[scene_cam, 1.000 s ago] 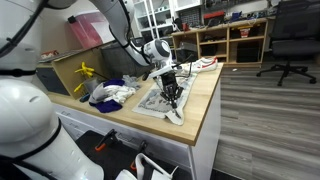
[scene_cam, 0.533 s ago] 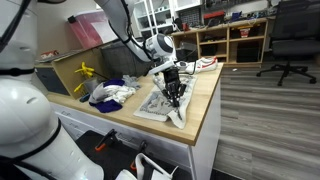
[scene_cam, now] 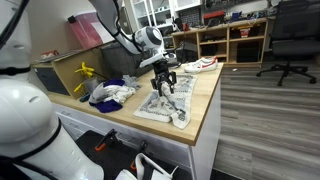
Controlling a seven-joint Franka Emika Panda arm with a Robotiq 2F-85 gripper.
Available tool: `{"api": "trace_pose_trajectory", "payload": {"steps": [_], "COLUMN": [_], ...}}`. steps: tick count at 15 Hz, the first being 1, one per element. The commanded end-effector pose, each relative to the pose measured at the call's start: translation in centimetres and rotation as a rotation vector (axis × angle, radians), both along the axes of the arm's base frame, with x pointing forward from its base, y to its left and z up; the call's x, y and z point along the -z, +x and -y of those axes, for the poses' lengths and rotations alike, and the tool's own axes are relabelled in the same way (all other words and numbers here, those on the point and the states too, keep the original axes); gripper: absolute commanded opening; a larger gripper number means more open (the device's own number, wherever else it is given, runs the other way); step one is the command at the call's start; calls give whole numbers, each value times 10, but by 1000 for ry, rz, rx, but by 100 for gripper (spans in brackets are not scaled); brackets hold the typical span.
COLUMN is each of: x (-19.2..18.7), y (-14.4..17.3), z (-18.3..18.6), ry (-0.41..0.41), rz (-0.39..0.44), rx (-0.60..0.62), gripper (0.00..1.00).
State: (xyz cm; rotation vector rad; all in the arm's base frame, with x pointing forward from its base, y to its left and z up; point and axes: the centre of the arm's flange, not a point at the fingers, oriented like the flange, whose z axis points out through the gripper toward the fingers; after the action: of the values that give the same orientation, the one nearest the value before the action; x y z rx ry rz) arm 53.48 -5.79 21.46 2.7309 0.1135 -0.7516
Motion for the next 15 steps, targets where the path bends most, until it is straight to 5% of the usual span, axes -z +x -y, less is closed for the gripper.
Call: {"api": "trace_pose_trajectory", "payload": {"steps": [1, 2, 3, 5, 13, 15], "x": [-9, -7, -3, 8, 59, 68], "y": [8, 9, 7, 2, -10, -13], "z": [-37, -46, -53, -66, -94, -102], "ry": [66, 81, 95, 113, 168, 186], "rz": [61, 70, 69, 70, 251, 278], "rx": [-3, -5, -15, -34, 20, 35], "gripper": [100, 91, 65, 64, 4, 0]}}
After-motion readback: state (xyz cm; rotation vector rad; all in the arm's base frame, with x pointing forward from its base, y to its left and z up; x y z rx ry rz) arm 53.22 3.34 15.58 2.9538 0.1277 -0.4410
